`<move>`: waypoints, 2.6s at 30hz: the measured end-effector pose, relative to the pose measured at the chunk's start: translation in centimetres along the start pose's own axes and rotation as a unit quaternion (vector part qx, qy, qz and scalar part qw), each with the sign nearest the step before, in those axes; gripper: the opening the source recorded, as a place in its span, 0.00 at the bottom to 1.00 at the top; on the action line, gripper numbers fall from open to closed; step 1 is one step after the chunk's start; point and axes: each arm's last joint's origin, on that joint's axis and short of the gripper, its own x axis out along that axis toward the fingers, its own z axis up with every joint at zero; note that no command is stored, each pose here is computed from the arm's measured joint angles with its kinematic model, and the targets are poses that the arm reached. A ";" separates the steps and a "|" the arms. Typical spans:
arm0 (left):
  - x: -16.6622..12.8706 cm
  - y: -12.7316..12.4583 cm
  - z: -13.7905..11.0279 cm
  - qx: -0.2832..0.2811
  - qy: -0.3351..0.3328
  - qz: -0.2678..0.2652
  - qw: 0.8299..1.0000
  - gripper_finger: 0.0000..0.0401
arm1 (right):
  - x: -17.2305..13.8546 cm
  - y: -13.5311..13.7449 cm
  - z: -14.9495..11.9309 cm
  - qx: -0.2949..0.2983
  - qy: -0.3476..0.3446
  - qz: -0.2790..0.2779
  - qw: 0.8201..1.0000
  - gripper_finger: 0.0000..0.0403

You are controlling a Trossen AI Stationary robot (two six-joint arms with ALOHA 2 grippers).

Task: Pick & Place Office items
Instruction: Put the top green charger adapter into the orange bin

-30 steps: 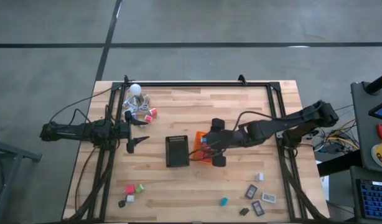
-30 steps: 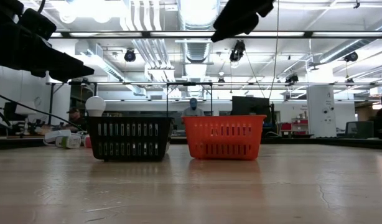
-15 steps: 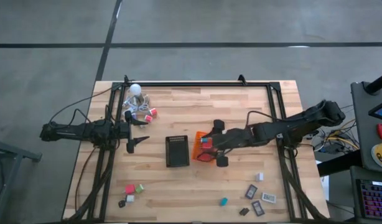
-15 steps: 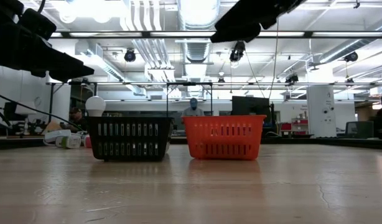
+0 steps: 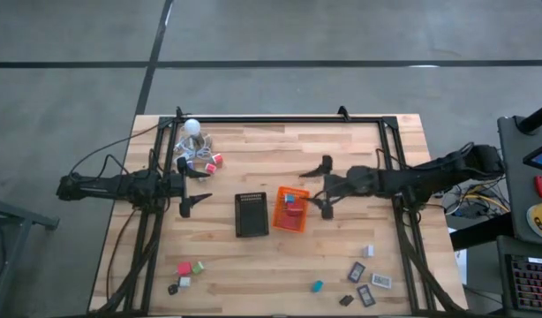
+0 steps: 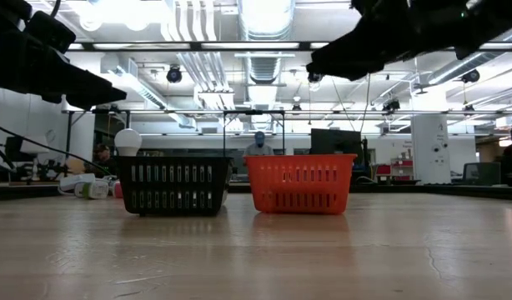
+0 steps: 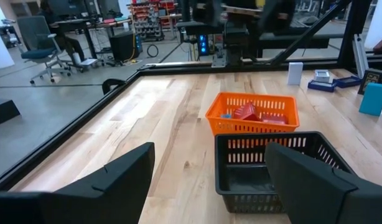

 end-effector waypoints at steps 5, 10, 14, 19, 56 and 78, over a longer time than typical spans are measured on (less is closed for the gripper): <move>0.0 0.0 0.0 0.000 -0.001 0.000 1.000 0.77 | -1.0 -2.3 -0.1 -0.014 -0.050 -0.027 0.998 0.78; 0.0 0.0 0.0 -0.001 -0.002 0.000 1.000 0.77 | -1.3 -4.3 -0.2 -0.011 -0.058 -0.020 0.998 0.80; 0.0 0.0 0.0 -0.001 -0.002 0.000 1.000 0.77 | -1.3 -5.7 -0.1 -0.018 -0.060 -0.027 0.998 0.81; 0.0 0.0 0.0 -0.001 -0.002 0.000 1.000 0.77 | -1.3 -6.9 0.4 -0.015 -0.067 -0.049 0.996 0.83; 0.0 0.0 0.0 -0.001 -0.003 0.003 1.000 0.77 | -1.2 -6.9 0.6 0.034 -0.069 -0.047 0.996 0.84; -0.8 0.6 2.8 -0.082 0.060 0.051 0.994 0.77 | -1.2 -7.0 0.6 0.034 -0.068 -0.047 0.996 0.86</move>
